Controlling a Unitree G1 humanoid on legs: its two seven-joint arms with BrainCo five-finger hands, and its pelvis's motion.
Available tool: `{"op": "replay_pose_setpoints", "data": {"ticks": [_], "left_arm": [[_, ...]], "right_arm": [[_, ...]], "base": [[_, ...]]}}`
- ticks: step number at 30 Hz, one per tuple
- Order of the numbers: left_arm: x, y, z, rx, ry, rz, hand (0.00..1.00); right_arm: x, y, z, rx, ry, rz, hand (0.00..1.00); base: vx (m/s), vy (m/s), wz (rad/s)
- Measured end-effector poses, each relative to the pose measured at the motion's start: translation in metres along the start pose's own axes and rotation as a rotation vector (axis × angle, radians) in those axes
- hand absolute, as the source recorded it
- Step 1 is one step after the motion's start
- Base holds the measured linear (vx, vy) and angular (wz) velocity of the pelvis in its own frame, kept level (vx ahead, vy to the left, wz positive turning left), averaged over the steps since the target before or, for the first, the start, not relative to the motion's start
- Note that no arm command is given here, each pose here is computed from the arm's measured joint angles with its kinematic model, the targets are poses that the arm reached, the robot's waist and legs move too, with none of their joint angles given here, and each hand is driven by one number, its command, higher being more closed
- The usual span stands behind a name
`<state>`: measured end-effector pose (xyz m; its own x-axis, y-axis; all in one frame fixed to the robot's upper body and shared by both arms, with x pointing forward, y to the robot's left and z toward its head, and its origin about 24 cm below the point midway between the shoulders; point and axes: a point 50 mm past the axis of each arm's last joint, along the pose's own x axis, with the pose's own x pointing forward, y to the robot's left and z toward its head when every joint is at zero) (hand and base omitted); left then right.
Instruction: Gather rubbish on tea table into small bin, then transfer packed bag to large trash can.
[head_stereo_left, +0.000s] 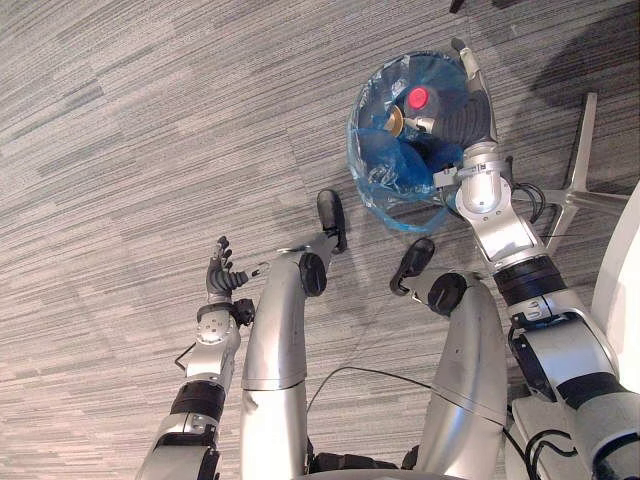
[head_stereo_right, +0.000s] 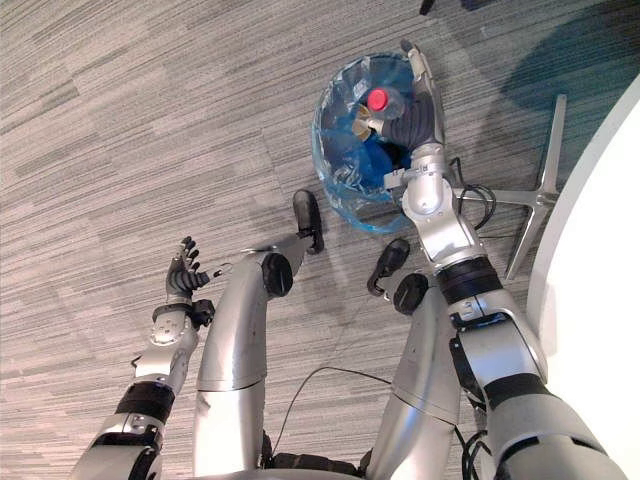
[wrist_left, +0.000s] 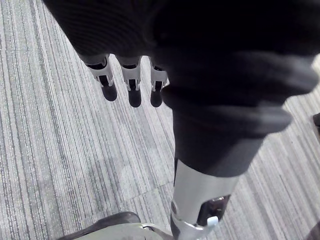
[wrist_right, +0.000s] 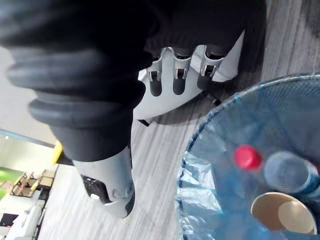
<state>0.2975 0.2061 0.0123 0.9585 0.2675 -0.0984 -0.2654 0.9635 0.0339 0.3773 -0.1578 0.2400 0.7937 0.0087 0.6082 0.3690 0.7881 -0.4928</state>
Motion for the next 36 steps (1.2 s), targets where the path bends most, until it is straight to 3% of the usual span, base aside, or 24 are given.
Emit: {"op": "replay_pose_setpoints", "data": {"ticks": [9, 22, 36], "left_arm": [[-0.003, 0.006, -0.005, 0.028, 0.014, 0.022, 0.00], [-0.005, 0.006, -0.007, 0.063, 0.013, 0.017, 0.00], [-0.005, 0.005, -0.012, 0.048, 0.027, 0.044, 0.00]], "right_arm": [[-0.025, 0.012, -0.001, -0.068, -0.056, 0.075, 0.00], [-0.070, 0.055, -0.023, -0.397, -0.130, 0.366, 0.00], [-0.095, 0.068, -0.075, -0.657, 0.023, 0.488, 0.00]], "base": [[-0.06, 0.008, 0.00], [-0.06, 0.007, 0.03], [-0.06, 0.008, 0.01]]}}
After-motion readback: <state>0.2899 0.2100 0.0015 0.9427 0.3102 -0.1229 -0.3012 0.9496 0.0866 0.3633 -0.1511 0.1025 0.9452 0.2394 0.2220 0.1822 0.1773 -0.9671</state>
